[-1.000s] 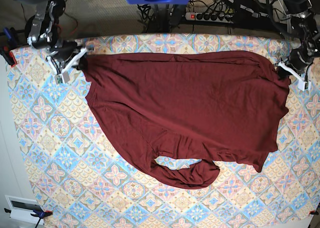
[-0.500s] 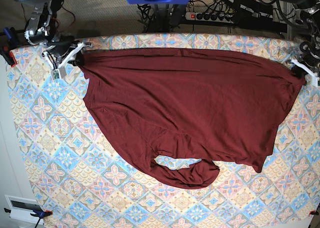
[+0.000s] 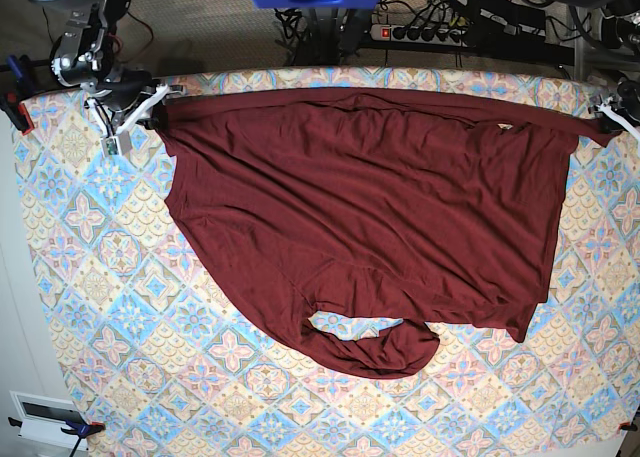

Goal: Layout the t-shirt on the table in an organized manner, then fold the t-shirt properly
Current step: 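Hold the shirt edge taut between both grippers, laying it flat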

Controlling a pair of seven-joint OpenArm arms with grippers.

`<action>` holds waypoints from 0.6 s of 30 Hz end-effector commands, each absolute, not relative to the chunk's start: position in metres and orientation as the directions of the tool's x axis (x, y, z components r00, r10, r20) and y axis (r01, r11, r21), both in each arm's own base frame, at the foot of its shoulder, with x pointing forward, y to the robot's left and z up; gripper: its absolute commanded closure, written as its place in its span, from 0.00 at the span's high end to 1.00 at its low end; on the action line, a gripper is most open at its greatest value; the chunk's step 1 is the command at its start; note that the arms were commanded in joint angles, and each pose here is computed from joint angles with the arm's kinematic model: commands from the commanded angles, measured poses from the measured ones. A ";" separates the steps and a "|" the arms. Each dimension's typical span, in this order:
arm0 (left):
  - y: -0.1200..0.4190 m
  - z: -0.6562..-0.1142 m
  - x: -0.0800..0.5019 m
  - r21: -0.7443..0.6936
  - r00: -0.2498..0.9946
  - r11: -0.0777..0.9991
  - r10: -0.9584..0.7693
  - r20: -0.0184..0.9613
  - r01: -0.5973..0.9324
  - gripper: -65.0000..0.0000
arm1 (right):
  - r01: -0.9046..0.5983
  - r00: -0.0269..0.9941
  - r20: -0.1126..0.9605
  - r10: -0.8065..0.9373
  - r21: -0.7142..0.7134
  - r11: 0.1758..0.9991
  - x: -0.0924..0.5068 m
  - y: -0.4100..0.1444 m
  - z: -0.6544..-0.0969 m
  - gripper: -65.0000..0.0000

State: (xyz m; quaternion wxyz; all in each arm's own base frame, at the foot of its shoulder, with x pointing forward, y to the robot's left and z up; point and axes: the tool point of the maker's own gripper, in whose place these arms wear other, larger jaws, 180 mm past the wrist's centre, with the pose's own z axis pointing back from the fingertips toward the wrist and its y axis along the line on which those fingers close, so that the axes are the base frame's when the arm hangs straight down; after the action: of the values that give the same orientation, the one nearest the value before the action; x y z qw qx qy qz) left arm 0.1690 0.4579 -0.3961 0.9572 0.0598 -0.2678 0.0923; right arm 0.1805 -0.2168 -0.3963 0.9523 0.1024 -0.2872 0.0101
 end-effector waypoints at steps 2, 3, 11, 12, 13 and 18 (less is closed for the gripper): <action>0.464 -0.383 0.173 0.089 0.838 0.981 0.096 0.537 -0.170 0.51 | -0.086 0.819 0.573 -0.038 0.188 0.978 0.185 -0.217 -0.390 0.00; 0.461 -0.382 0.172 0.084 0.838 0.984 0.088 0.538 -0.157 0.51 | -0.086 0.819 0.573 -0.039 0.189 0.978 0.185 -0.217 -0.390 0.00; 0.433 -0.365 0.175 0.032 0.808 0.996 0.049 0.586 -0.084 0.51 | -0.082 0.819 0.571 -0.044 0.194 0.978 0.185 -0.216 -0.391 0.00; 0.433 -0.366 0.175 0.033 0.810 0.996 0.047 0.585 -0.082 0.50 | -0.082 0.819 0.571 -0.044 0.194 0.978 0.185 -0.216 -0.391 0.00; 0.432 -0.367 0.174 0.031 0.810 0.996 0.050 0.584 -0.084 0.48 | -0.082 0.819 0.571 -0.044 0.194 0.978 0.185 -0.216 -0.391 0.00; 0.435 -0.367 0.173 0.047 0.814 0.995 0.041 0.579 -0.083 0.42 | -0.082 0.819 0.573 -0.045 0.194 0.978 0.185 -0.216 -0.391 0.00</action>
State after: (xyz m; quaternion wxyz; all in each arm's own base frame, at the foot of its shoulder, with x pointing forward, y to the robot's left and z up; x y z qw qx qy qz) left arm 0.1635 0.4272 -0.3812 0.9570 0.0247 -0.2861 0.0415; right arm 0.1787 -0.2137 -0.3990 0.9525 0.1074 -0.2848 0.0048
